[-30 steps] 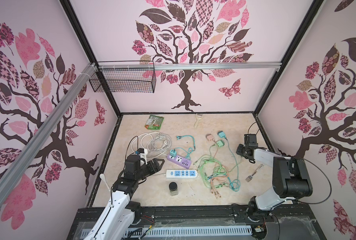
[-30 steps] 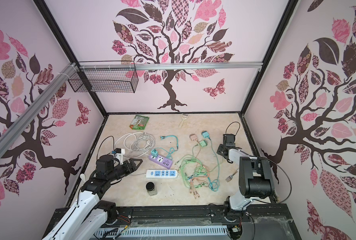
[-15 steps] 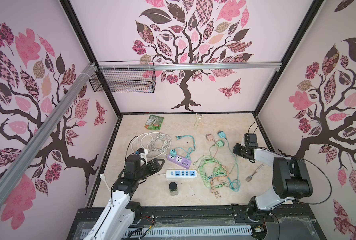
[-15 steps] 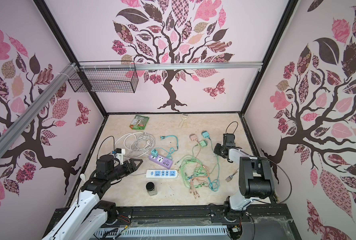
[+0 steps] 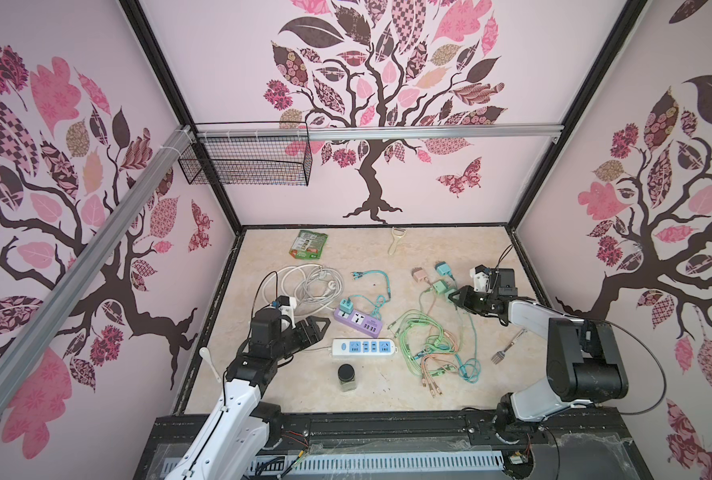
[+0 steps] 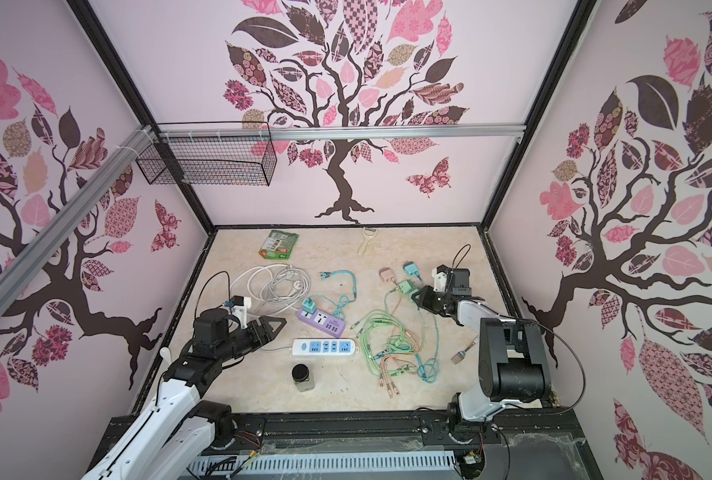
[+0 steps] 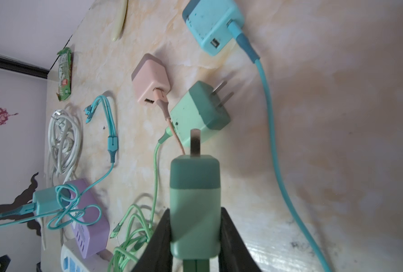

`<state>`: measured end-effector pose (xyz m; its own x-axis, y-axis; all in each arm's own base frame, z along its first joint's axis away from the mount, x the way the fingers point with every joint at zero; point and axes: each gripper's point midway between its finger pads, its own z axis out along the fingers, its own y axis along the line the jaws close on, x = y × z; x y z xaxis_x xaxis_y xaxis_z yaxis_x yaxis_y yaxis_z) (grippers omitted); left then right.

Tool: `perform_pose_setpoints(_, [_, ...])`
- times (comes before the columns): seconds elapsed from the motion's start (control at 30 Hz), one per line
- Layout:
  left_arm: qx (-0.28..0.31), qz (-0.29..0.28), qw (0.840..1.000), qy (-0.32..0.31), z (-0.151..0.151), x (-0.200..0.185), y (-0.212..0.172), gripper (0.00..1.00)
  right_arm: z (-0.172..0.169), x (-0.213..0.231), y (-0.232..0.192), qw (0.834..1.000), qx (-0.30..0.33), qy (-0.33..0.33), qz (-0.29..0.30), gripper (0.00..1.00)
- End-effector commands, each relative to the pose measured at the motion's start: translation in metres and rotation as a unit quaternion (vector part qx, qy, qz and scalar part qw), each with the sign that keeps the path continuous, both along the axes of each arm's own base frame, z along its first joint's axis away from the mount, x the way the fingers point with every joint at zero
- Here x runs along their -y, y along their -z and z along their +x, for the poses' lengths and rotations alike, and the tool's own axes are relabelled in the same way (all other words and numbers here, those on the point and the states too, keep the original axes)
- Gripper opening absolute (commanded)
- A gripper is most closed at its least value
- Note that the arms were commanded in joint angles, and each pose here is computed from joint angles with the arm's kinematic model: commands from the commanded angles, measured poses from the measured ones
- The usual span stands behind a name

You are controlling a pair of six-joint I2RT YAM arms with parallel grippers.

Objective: Insert the plug
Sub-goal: 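Lift the light green charger with the right gripper toward the power strips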

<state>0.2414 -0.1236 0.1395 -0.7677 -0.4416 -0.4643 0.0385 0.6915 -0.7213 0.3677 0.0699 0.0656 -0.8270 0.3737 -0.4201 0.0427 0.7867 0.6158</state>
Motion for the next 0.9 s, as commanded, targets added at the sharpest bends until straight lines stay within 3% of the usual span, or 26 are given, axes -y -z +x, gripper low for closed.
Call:
perform_pose_setpoints(0.0, [0.028,-0.006,1.0,0.006,0.007,0.002,-0.019,0.72,-0.005,-0.012,0.007,0.999,-0.025,-0.022,0.03,0.19])
perform_pose_setpoints(0.3, [0.03,-0.006,1.0,0.008,0.008,0.003,-0.022,0.72,-0.013,-0.005,0.034,0.997,-0.075,-0.009,0.01,0.28])
perform_pose_setpoints(0.43, [0.025,-0.004,1.0,0.011,0.009,0.004,-0.019,0.72,-0.013,0.001,0.032,0.998,-0.069,-0.002,-0.01,0.37])
perform_pose_setpoints(0.53, [0.025,-0.002,1.0,0.012,0.01,0.004,-0.019,0.72,-0.012,0.016,0.025,0.997,-0.059,0.021,-0.054,0.42])
perform_pose_setpoints(0.73, [0.02,-0.004,1.0,0.015,0.011,0.006,-0.016,0.72,-0.008,0.023,-0.013,0.989,-0.001,0.027,-0.143,0.67])
perform_pose_setpoints(0.87, [0.019,-0.005,1.0,0.017,0.012,0.006,-0.016,0.72,-0.003,0.011,-0.035,0.977,0.026,0.0,-0.21,0.69])
